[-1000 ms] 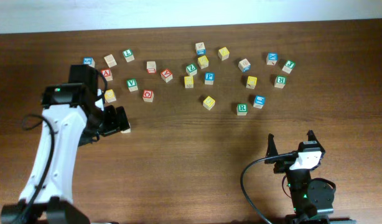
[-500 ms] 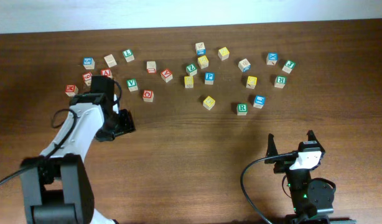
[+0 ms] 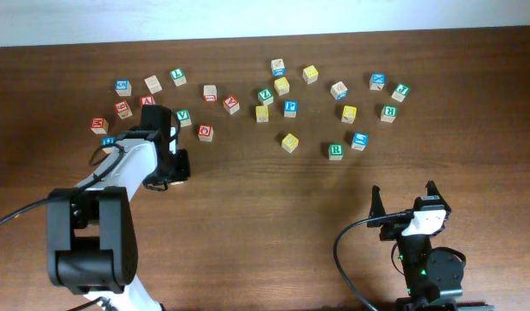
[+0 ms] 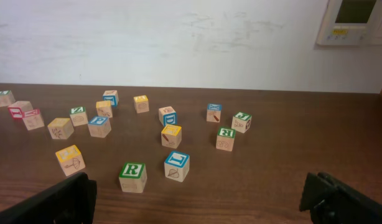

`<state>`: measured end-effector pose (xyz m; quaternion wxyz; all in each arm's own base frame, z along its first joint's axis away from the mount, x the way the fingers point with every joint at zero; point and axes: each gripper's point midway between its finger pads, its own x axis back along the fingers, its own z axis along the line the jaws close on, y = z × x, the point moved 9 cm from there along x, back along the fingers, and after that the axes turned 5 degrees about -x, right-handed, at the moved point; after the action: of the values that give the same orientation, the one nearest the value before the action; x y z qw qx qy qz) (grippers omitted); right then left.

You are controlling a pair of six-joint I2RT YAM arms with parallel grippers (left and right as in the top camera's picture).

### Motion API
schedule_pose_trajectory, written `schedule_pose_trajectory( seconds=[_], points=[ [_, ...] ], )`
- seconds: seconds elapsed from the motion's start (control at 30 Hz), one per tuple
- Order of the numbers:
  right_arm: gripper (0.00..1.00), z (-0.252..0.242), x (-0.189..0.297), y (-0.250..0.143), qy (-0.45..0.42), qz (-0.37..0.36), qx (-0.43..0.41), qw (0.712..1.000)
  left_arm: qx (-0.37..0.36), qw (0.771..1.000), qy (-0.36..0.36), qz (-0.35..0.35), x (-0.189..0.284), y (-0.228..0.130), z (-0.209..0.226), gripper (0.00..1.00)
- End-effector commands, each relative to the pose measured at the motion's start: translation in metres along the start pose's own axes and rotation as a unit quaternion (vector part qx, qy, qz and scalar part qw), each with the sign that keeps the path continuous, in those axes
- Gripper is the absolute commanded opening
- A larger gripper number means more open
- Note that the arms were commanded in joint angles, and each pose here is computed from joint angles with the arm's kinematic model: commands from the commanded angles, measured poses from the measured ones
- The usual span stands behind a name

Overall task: Spell out CVPR
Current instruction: 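Carry the C block forward-right and set it down, open left gripper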

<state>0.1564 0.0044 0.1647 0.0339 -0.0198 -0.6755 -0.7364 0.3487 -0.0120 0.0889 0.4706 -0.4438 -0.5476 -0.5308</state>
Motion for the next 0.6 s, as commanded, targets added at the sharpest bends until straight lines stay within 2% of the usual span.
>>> schedule_pose_trajectory(
  seconds=[0.0,0.03,0.27,0.33,0.37,0.4,0.47,0.53,0.57],
  points=[
    [0.98,0.000,0.000,-0.003,0.001,0.004,-0.001,1.000,-0.002,1.000,0.008,0.005,-0.004,-0.001,0.002,0.29],
    [0.98,0.000,0.000,-0.003,0.001,0.004,-0.001,1.000,-0.002,1.000,0.007,0.005,-0.004,-0.001,0.002,0.24],
    [0.98,0.000,0.000,-0.003,0.001,0.004,-0.001,1.000,-0.002,0.999,-0.031,0.015,0.006,0.003,-0.005,0.20],
    [0.98,0.000,0.000,-0.003,0.001,0.004,-0.001,1.000,0.000,0.997,-0.074,0.032,0.014,0.003,-0.012,0.19],
    [0.98,0.000,0.000,-0.003,0.001,0.004,-0.001,1.000,0.002,0.993,-0.112,0.045,0.021,0.003,-0.018,0.12],
    [0.98,0.000,0.000,-0.003,0.001,0.004,-0.002,1.000,0.005,0.986,-0.159,0.058,0.024,0.001,-0.026,0.16],
    [0.98,0.000,0.000,-0.003,0.001,0.004,-0.001,1.000,0.005,0.974,-0.211,0.083,0.028,-0.007,-0.038,0.16],
    [0.98,0.000,0.000,-0.003,0.001,0.004,-0.001,1.000,-0.018,0.967,-0.225,0.121,0.031,-0.021,-0.060,0.14],
    [0.98,0.000,0.000,-0.003,0.001,0.004,-0.001,1.000,-0.067,0.962,-0.223,0.140,0.029,-0.037,-0.091,0.18]
  ],
)
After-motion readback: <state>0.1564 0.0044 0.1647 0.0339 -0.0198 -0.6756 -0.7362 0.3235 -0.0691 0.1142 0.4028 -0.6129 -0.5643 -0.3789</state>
